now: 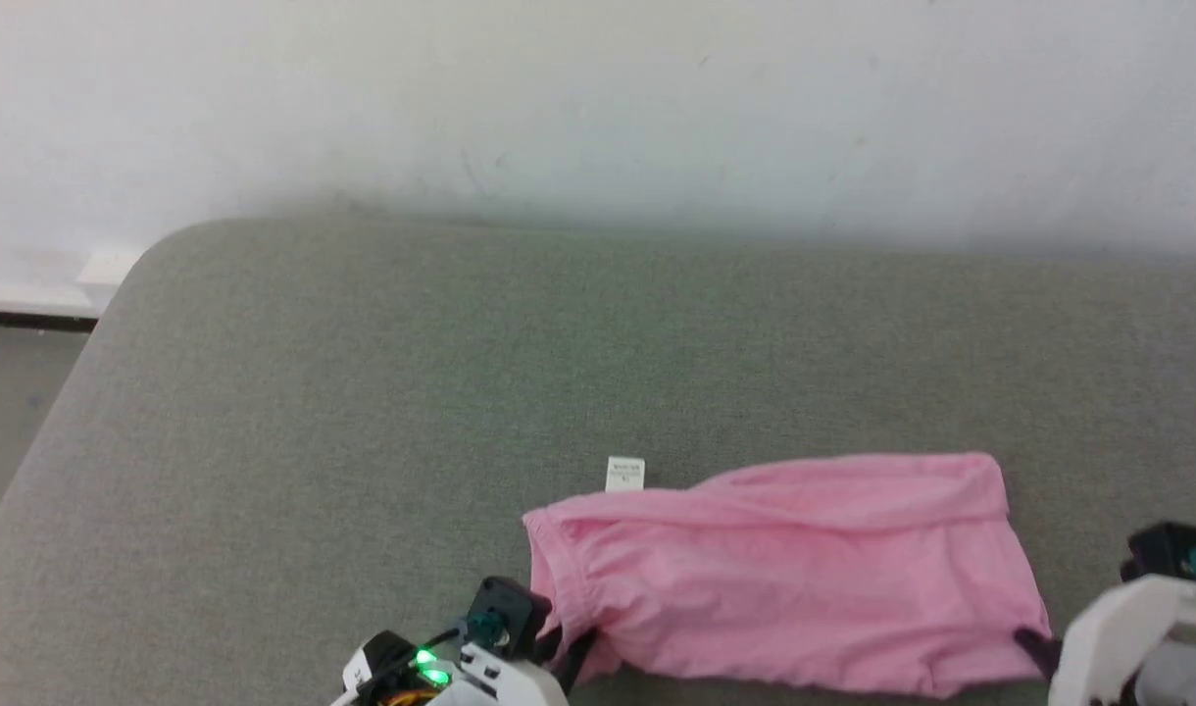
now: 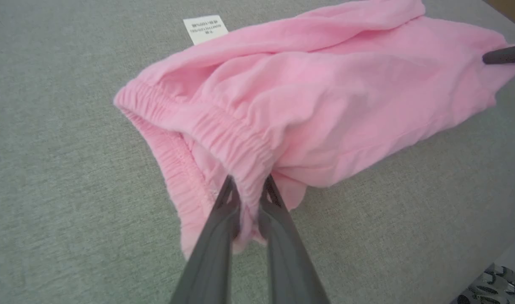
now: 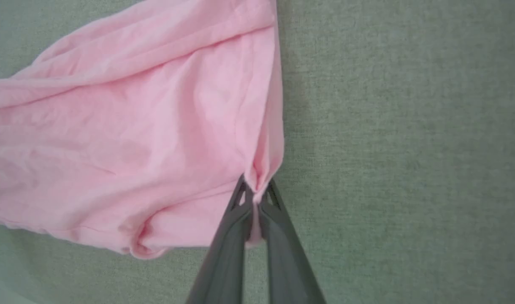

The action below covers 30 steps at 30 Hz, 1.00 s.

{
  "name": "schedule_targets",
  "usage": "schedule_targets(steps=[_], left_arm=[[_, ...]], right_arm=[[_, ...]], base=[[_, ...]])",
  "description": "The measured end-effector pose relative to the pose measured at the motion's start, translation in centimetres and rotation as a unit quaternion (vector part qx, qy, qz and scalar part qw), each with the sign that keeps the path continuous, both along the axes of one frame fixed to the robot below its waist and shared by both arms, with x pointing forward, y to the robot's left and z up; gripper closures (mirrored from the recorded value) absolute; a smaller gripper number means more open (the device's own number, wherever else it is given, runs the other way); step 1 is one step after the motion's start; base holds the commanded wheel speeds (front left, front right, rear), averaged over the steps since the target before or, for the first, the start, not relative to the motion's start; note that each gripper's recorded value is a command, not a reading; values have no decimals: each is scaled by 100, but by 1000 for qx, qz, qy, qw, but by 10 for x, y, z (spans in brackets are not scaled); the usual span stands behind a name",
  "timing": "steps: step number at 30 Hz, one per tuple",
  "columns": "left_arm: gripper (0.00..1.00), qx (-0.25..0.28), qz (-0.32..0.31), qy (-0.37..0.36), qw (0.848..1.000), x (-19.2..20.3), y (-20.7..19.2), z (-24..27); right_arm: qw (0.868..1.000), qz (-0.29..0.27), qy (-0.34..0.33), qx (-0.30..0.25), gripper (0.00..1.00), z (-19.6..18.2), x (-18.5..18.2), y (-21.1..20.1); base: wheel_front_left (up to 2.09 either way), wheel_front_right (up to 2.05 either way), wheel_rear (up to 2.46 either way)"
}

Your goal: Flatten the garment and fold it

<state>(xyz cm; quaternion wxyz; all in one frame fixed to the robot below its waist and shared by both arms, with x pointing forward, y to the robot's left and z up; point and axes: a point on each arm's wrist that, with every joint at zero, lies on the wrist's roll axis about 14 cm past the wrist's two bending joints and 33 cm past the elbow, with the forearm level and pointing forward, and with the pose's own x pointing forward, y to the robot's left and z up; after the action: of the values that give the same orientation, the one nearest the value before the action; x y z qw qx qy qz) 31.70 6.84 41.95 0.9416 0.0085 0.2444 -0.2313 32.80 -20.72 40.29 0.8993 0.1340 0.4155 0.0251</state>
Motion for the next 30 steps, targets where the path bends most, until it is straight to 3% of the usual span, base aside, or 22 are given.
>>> schedule_targets(steps=[6, 12, 13, 14, 22, 27, 30], left_arm=[[100, 19, -26, 39, 999, -22, 4, -9], [100, 20, -33, 81, 996, -31, 3, -25], [58, 20, -36, 90, 995, -33, 3, -29], [0, 22, -39, 97, 994, -35, 2, -32], [0, 18, -8, 61, 998, -25, 15, -20], [0, -27, 36, -33, 998, -4, 25, 31], [0, -49, 82, -116, 989, 10, 45, 71]], right_arm=[[999, -29, 21, 11, 100, -3, -44, -7], [999, -31, 34, -3, 100, -12, -48, -8], [999, -28, 38, -7, 93, -15, -48, -8], [999, -23, 38, -15, 0, -17, -47, -8], [998, -5, -27, -58, 0, 8, -19, -19], [994, 0, -81, -70, 0, 31, -4, -20], [991, 7, -108, -78, 0, 41, 3, -18]], base=[[0, 0, 0], [0, 0, 0], [0, 0, 0], [0, 0, 0], [0, 0, 0], [0, 0, 0], [0, 0, 0]])
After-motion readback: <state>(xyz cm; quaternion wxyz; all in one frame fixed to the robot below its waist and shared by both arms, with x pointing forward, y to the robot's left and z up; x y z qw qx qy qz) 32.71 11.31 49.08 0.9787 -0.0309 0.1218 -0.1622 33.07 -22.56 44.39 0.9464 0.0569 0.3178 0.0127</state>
